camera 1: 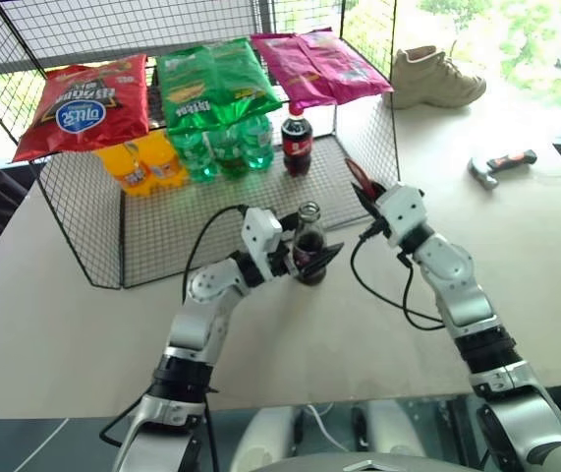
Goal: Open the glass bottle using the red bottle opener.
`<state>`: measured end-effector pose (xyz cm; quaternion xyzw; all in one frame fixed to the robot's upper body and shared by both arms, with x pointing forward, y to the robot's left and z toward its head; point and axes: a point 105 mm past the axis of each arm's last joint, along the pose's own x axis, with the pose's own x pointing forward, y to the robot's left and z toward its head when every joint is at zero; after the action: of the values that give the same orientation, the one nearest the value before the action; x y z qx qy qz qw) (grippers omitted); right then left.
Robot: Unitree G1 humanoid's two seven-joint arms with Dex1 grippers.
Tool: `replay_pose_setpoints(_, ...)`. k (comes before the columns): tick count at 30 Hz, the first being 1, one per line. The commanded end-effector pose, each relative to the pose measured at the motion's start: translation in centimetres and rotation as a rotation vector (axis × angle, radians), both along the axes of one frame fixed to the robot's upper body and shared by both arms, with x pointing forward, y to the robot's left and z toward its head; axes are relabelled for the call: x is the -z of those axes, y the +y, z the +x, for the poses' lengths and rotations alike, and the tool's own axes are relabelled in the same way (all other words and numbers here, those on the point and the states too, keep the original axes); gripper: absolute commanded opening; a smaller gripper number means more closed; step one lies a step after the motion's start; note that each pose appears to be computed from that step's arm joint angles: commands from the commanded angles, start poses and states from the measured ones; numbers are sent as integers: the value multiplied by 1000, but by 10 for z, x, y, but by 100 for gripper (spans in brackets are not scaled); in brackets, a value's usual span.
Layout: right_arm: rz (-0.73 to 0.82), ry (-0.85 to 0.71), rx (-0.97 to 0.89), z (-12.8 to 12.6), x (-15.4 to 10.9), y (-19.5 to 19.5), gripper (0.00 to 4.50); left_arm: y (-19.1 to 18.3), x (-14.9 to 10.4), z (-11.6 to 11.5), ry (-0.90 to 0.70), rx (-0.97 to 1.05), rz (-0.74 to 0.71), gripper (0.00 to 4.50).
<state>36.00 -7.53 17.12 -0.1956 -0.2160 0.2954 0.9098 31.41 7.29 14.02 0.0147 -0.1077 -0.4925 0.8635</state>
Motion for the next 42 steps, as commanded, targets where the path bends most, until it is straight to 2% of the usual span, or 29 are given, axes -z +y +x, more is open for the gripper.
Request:
replay_pose_setpoints(1,58,23,-8,-6,-6,-6,0,2,-8,-11,-41,27,15,439)
replay_pose_setpoints(7,134,161,15,-9,10,-16,0,7,-5,-19,-29,33,34,439)
replay_pose_setpoints(23,252,389,94,-28,39,-33,0,25,14,-50,44,-14,93,439)
replay_pose_setpoints(27,243,404,112,-29,42,-38,171,29,18,-53,55,-49,94,450)
replay_pose_setpoints(28,242,404,114,-29,41,-37,232,30,19,-51,48,-69,97,450)
replay_pose_setpoints(32,249,409,108,-26,37,-28,420,33,15,-37,10,-134,92,450)
replay_pose_setpoints(36,248,406,59,-32,31,-9,420,26,15,-31,-9,-123,85,450)
replay_pose_setpoints(42,250,409,60,-34,31,-7,420,29,23,-35,1,-113,91,450)
